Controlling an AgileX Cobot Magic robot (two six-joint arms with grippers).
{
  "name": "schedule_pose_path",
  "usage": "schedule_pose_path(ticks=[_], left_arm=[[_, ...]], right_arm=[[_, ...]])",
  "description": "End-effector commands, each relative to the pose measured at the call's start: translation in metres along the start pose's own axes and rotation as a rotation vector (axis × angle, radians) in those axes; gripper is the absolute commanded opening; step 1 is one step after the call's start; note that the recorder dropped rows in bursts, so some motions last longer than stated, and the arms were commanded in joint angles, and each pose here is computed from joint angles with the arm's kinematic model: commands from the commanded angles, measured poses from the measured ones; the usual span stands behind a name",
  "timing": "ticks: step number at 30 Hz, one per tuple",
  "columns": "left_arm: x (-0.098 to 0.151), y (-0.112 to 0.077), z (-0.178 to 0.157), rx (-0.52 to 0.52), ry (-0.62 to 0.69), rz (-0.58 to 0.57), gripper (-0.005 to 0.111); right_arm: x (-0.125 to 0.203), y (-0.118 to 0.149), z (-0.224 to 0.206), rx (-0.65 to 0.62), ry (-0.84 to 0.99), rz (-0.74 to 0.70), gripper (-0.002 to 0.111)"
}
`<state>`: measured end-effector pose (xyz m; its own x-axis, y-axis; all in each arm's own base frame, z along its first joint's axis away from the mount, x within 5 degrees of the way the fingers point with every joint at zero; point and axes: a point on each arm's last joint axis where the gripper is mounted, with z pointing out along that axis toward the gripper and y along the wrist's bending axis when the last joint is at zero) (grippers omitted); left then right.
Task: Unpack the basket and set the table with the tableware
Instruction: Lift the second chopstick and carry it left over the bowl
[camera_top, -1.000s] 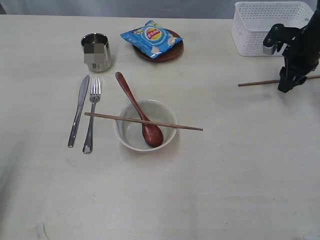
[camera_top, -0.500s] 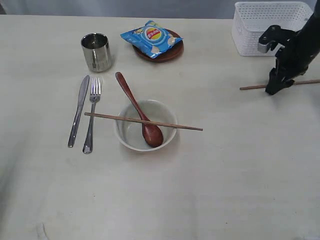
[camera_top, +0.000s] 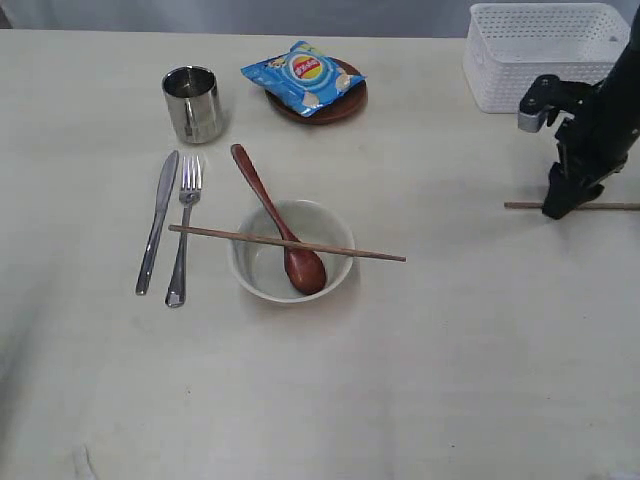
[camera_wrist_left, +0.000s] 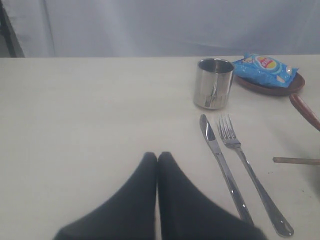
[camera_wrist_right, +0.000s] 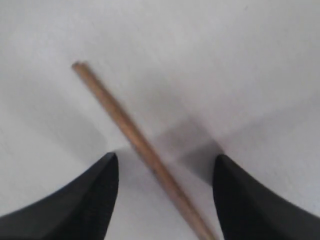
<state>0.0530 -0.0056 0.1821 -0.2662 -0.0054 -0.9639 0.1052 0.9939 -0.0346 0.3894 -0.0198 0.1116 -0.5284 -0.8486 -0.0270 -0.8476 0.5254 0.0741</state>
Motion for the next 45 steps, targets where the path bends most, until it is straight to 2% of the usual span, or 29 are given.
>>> schedule_pose_path(ticks=[1, 6, 12, 14, 18, 22, 26, 30, 34, 38, 45], left_arm=[[0.000, 0.000, 0.000, -0.004, -0.010, 0.004, 0.000], [0.000, 0.000, 0.000, -0.004, -0.010, 0.004, 0.000], [0.000, 0.000, 0.000, -0.004, -0.010, 0.004, 0.000], [0.000, 0.000, 0.000, -0.004, -0.010, 0.004, 0.000], [0.000, 0.000, 0.000, -0.004, -0.010, 0.004, 0.000], [0.000, 0.000, 0.000, -0.004, -0.010, 0.004, 0.000], [0.000, 0.000, 0.000, -0.004, -0.010, 0.004, 0.000], [0.000, 0.000, 0.000, -0.004, -0.010, 0.004, 0.000], [0.000, 0.000, 0.000, -0.004, -0.010, 0.004, 0.000], [0.000, 0.000, 0.000, -0.004, -0.010, 0.004, 0.000], [0.000, 0.000, 0.000, -0.004, -0.010, 0.004, 0.000]], right_arm=[[0.014, 0.005, 0.006, 0.041, 0.074, -0.058, 0.054], [0.010, 0.003, -0.004, 0.103, 0.017, -0.020, 0.054], [0.016, -0.001, -0.004, 0.150, 0.086, 0.029, 0.053], [0.017, -0.002, -0.004, 0.157, 0.089, 0.054, 0.047], [0.028, -0.004, -0.003, 0.135, 0.085, 0.151, 0.021], [0.038, -0.001, 0.002, 0.100, 0.079, 0.197, 0.002], [0.035, 0.003, 0.001, 0.064, 0.046, 0.229, 0.000], [0.019, 0.012, -0.018, 0.078, -0.037, 0.174, 0.000], [-0.007, 0.029, -0.049, 0.109, -0.161, 0.140, 0.000], [-0.039, 0.060, -0.079, 0.151, -0.222, 0.030, 0.000], [-0.098, 0.145, -0.115, 0.272, -0.191, -0.330, 0.000]])
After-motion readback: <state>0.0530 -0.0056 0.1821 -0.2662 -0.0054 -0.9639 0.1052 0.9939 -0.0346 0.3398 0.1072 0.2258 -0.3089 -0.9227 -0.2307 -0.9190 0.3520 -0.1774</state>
